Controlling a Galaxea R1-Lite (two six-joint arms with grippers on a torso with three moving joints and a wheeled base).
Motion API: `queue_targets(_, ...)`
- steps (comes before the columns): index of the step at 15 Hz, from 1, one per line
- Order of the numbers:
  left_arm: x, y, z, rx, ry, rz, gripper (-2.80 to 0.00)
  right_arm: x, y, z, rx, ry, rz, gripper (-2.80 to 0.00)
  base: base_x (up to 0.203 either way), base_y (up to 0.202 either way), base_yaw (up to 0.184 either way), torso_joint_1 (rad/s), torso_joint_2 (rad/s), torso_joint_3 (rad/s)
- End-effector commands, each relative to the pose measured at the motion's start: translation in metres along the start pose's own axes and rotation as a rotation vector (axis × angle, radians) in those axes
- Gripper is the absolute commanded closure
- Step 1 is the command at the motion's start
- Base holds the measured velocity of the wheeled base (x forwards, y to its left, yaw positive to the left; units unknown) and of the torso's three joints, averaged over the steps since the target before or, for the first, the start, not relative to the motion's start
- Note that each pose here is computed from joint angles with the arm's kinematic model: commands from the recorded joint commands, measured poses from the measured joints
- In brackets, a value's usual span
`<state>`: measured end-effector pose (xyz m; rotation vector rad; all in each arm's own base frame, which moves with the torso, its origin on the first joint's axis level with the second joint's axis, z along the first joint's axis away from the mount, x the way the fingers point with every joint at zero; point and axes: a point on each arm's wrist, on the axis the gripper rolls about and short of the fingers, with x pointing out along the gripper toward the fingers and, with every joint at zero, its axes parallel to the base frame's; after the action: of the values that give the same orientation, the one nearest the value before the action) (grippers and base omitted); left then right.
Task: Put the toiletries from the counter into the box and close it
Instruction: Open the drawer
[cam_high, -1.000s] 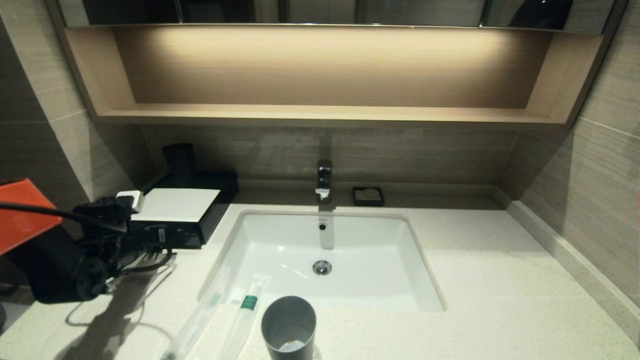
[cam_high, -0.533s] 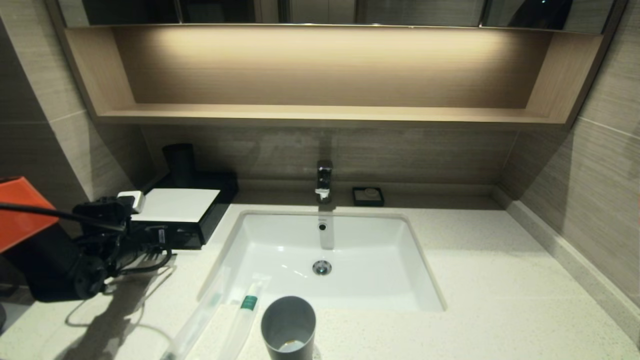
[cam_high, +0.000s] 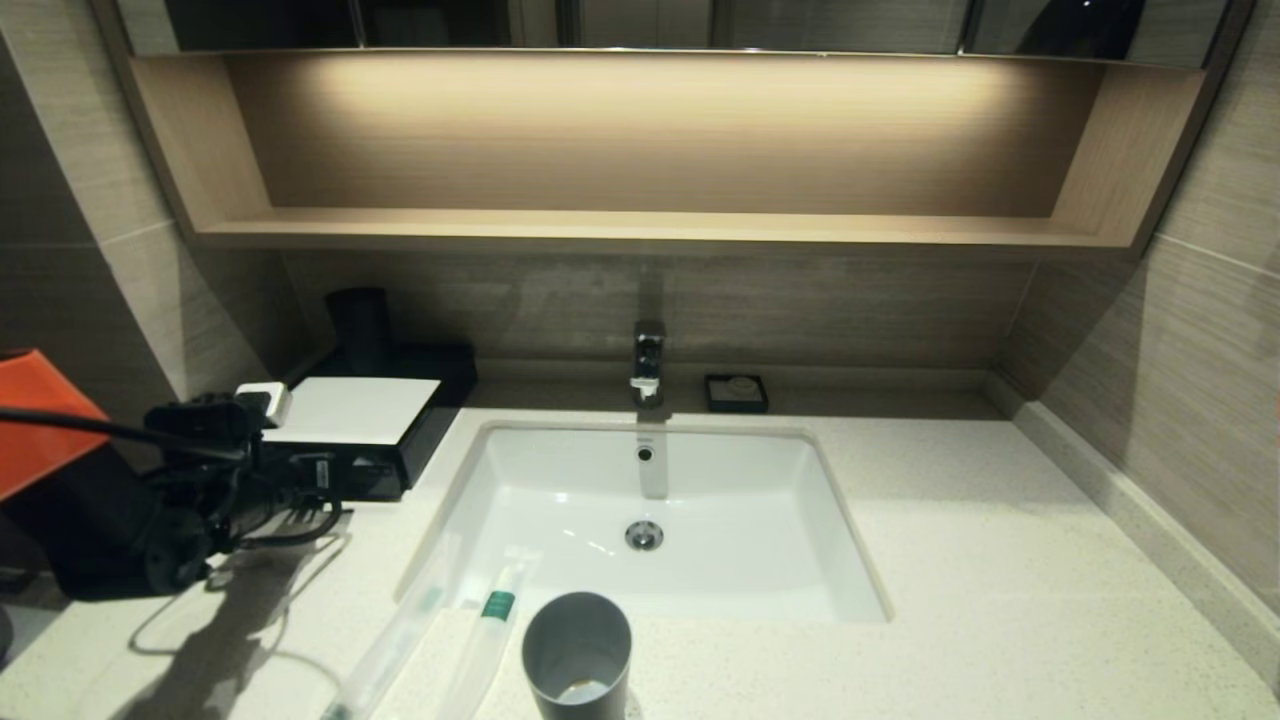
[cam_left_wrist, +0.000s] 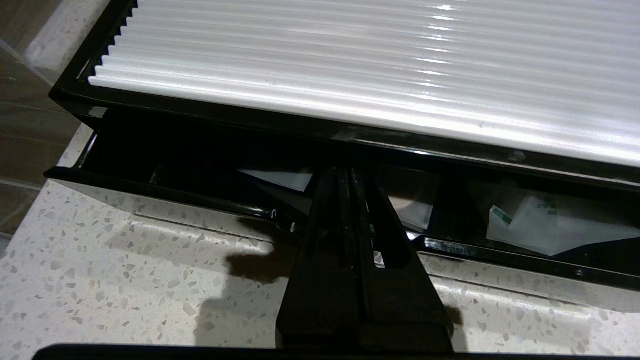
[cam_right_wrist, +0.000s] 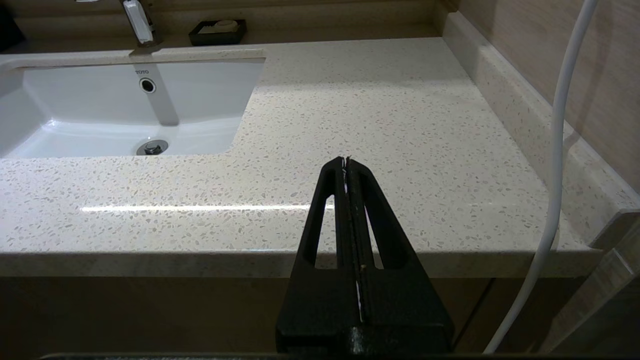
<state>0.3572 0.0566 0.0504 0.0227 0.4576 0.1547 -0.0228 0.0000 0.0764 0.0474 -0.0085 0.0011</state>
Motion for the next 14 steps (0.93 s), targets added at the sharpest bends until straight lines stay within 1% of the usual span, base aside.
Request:
queue_targets(1,-0.001,0.001,-0.003,0.038,0.025,-0.001,0.00,0.000,0.000,0.000,0.000,-0.001,-0.001,0.00,0.000,0.000,0.000,0.000,0.00,0.000)
queue_targets(5,-0.004,0.000,-0.004,0.042,0.040,-0.002,0.00,0.000,0.000,0.000,0.000,0.000,-0.001,0.00,0.000,0.000,0.000,0.000,0.00,0.000)
queue_targets(10,-0.008,0.001,-0.003,0.049,0.077,-0.005,0.00,0.000,0.000,0.000,0.000,-0.001,0.001,0.00,0.000,0.000,0.000,0.000,0.00,0.000)
queue_targets(14,-0.012,0.001,-0.004,0.060,0.123,-0.009,0.00,0.000,0.000,0.000,0.000,-0.001,0.001,0.00,0.000,0.000,0.000,0.000,0.00,0.000)
